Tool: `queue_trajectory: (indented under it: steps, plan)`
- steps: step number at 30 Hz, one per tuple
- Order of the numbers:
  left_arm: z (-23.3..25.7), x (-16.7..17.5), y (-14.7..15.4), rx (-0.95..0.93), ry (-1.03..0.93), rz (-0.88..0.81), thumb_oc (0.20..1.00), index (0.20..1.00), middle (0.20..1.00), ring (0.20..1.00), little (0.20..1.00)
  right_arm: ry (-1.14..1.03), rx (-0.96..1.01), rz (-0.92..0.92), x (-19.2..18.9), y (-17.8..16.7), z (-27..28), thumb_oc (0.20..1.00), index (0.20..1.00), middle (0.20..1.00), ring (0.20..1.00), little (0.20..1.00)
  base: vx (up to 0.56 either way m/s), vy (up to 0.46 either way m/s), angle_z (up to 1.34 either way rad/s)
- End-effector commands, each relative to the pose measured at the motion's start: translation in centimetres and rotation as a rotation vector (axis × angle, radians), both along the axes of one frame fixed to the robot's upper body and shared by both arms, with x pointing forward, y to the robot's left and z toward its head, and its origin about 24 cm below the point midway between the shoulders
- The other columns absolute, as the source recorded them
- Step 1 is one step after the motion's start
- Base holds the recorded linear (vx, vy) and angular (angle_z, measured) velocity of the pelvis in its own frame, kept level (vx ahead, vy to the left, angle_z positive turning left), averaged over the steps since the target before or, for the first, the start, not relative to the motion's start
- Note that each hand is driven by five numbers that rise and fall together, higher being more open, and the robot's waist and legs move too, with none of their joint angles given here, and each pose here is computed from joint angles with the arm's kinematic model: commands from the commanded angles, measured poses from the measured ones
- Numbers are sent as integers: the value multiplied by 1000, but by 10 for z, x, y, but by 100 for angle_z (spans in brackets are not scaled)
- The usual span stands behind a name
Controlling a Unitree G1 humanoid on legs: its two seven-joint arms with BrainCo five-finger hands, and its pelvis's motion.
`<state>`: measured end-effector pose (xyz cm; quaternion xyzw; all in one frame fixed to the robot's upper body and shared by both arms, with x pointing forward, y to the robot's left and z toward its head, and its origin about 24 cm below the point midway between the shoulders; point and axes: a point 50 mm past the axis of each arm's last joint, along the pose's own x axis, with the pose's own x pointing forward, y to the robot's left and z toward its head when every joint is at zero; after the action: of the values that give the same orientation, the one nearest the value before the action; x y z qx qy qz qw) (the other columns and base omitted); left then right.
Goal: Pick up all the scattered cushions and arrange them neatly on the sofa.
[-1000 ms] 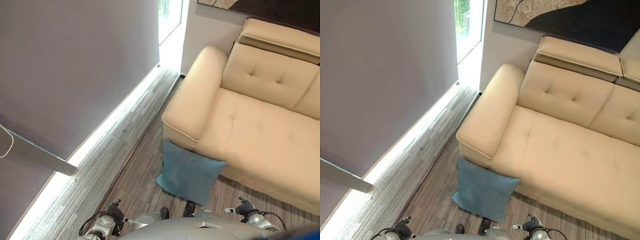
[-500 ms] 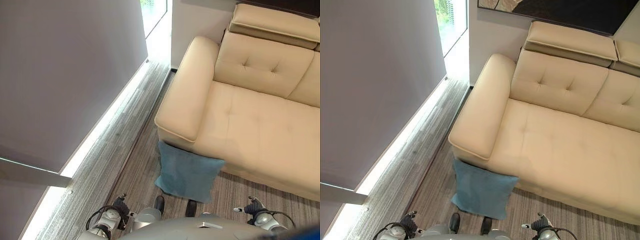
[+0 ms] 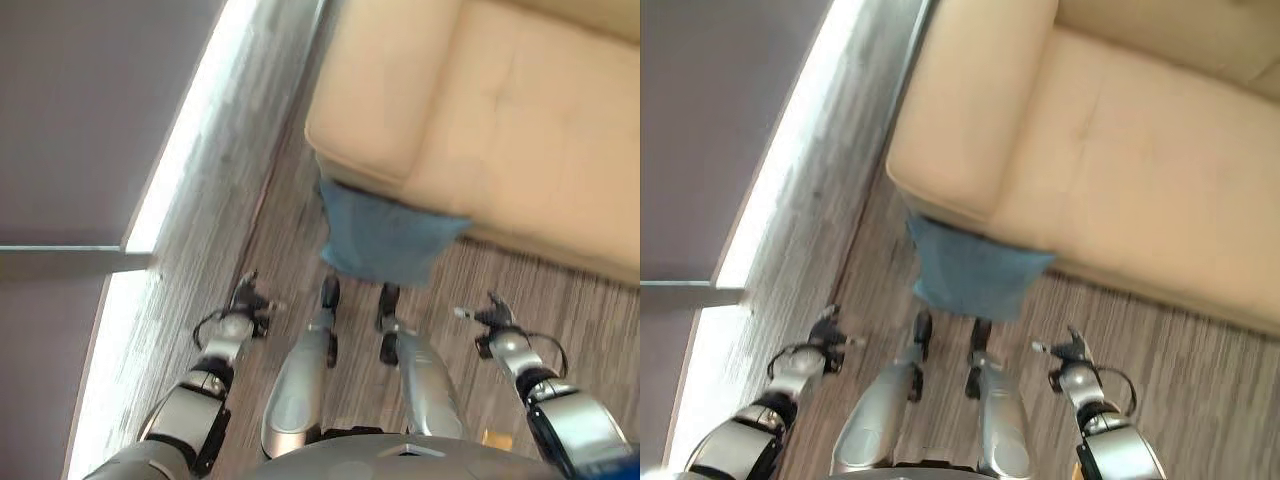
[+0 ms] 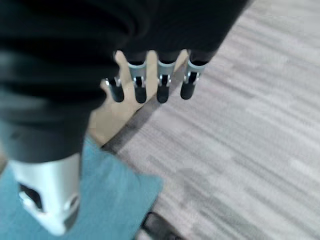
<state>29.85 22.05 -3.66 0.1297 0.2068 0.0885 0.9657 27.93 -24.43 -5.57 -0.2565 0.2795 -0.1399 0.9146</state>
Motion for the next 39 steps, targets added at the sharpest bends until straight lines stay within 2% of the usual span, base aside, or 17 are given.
queue_trajectory:
  steps: [1,2,6,7,12,30,37,39]
  plan:
    - [-16,-19,5,-40,11,126,1000,1000,1000,1000,1000,-64,-18,-51,-13,-1,-4,1000,1000,1000,1000,1000,-109,52,-23]
    - [-1,-2,-2,-39,-57,133,1000,1000,1000,1000,1000,-183,-7,-69,7,8,16,1000,1000,1000,1000,1000,-52,48,-18]
    - [42,34,-18,-30,-227,136,1000,1000,1000,1000,1000,-457,-3,-144,45,19,69,1000,1000,1000,1000,1000,-77,72,-8]
    - [59,45,-24,-21,-293,133,1000,1000,1000,1000,1000,-580,10,-166,57,25,93,1000,1000,1000,1000,1000,-27,80,-1]
    - [101,66,-40,0,-452,119,1000,1000,1000,1000,1000,-794,15,-220,68,38,132,1000,1000,1000,1000,1000,15,94,-4]
    - [208,106,-55,74,-716,103,1000,1000,1000,1000,1000,-947,33,-241,96,35,191,1000,1000,1000,1000,1000,17,32,-2]
    - [258,118,-73,53,-799,67,1000,1000,1000,1000,1000,-1047,104,-123,119,68,249,1000,1000,1000,1000,1000,0,0,0]
    - [286,119,-101,19,-854,10,1000,1000,1000,1000,1000,-1124,144,-31,125,98,288,1000,1000,1000,1000,1000,9,-38,-1]
